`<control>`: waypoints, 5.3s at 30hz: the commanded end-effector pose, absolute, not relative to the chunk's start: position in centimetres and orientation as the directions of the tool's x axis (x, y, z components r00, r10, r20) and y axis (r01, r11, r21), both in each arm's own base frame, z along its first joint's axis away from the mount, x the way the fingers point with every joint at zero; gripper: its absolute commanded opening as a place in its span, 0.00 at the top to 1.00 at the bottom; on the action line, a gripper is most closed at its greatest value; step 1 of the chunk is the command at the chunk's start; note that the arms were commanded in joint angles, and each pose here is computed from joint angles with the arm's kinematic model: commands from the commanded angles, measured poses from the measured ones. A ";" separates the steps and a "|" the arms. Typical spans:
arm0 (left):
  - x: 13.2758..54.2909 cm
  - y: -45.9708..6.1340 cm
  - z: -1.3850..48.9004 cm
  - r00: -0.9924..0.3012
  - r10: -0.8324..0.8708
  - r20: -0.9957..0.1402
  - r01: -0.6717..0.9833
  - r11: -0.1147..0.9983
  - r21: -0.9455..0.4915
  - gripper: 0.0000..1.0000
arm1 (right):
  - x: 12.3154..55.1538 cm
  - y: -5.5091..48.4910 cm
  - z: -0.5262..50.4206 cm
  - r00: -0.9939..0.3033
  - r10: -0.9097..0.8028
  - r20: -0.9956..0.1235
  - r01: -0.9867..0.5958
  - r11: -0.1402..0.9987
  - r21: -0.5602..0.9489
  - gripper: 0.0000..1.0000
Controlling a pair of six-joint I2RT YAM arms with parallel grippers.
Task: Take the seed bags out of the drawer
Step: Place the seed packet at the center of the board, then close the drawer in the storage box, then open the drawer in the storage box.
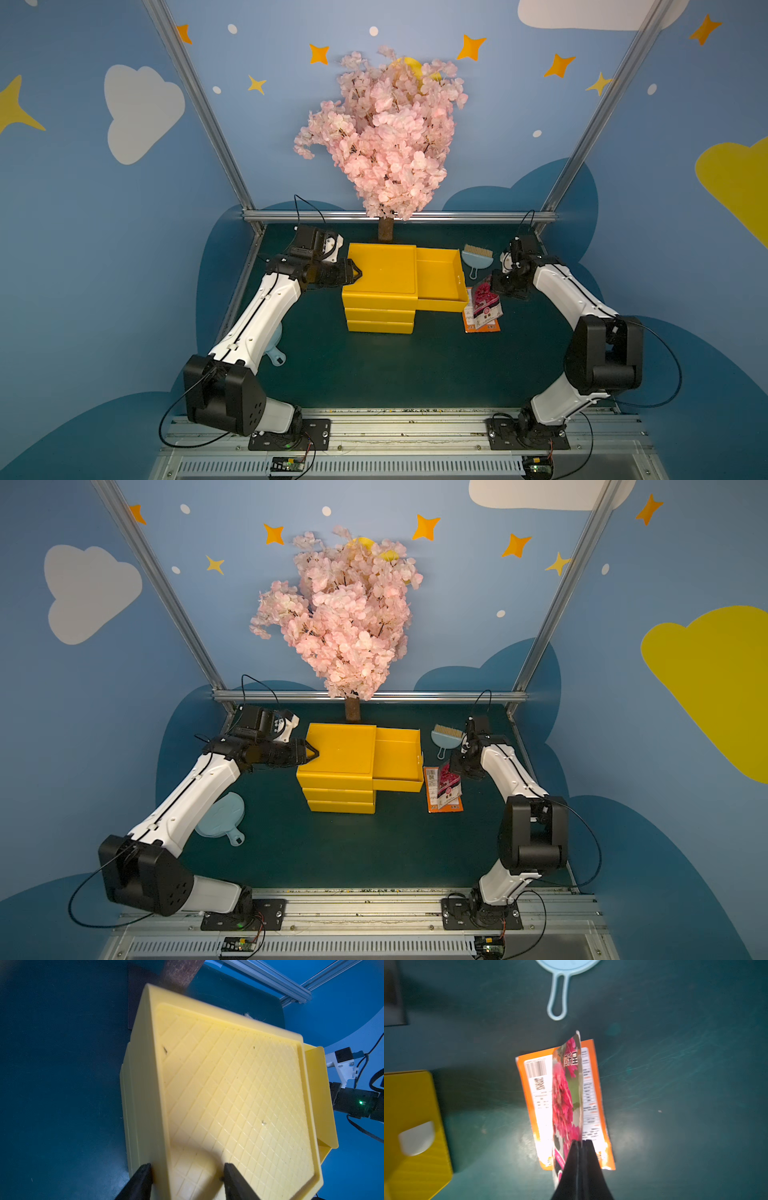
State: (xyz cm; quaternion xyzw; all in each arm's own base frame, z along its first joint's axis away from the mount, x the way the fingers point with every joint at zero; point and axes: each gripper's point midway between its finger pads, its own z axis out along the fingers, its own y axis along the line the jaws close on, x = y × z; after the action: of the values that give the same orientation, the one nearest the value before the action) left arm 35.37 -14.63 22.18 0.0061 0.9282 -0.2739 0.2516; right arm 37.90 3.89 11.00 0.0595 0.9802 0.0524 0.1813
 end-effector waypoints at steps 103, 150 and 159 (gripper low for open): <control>34.2 -15.1 19.6 -0.920 -0.089 -0.381 0.121 0.861 -0.494 0.43 | 31.6 23.3 21.6 -0.906 -0.031 -0.421 -0.297 0.756 0.584 0.46; 35.2 -16.5 20.7 -0.919 -0.084 -0.385 0.154 0.823 -0.547 0.43 | 34.4 26.9 14.6 -0.943 0.305 -0.131 -0.017 0.352 0.936 0.34; 35.1 -16.5 20.6 -0.921 -0.083 -0.380 0.151 0.824 -0.546 0.43 | 34.8 27.4 13.9 -0.943 0.318 -0.097 0.009 0.317 0.948 0.37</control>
State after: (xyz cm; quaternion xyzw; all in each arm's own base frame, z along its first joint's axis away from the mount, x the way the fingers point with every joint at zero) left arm 36.18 -15.37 22.23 0.0077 0.9279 -0.2846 0.2406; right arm 34.83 26.86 13.75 0.1067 0.8091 0.5621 0.1342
